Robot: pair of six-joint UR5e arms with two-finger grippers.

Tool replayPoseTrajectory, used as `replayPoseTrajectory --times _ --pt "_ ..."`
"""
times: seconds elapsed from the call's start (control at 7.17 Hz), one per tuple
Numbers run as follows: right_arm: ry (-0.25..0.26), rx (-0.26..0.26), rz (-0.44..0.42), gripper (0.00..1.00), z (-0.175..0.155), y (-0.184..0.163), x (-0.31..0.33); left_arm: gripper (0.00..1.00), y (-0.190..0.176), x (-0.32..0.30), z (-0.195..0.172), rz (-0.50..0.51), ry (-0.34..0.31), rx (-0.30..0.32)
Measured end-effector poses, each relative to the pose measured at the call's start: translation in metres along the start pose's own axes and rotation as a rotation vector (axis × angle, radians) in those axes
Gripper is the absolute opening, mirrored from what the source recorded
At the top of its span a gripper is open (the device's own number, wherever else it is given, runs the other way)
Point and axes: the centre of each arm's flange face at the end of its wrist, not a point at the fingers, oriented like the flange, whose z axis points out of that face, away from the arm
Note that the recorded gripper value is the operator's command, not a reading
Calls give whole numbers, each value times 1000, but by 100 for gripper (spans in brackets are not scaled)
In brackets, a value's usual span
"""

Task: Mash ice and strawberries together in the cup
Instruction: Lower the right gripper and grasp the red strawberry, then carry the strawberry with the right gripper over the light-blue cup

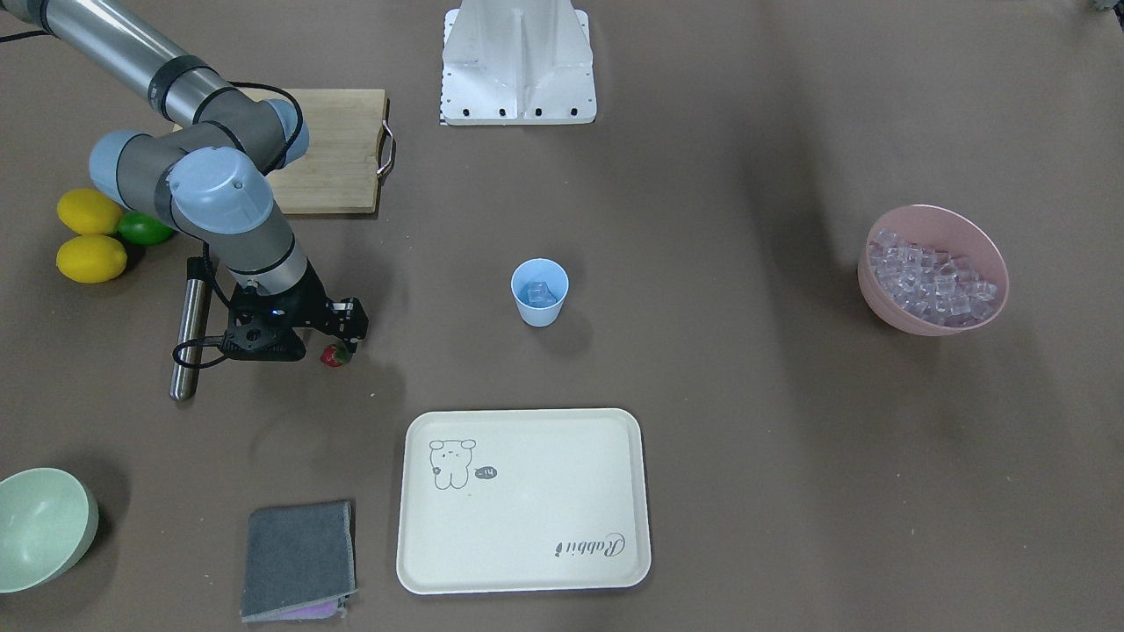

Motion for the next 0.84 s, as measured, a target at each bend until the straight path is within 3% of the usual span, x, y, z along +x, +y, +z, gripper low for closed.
replayPoseTrajectory --times 0.28,0.56,0.84 --pt "4 7 1 57 3 -5 -8 99 5 -1 3 -1 1 -2" --pt "7 8 -1 0 6 -5 -11 99 10 -1 6 0 0 -1" --pt "0 9 -13 0 3 -3 -15 99 12 -2 6 -2 0 0"
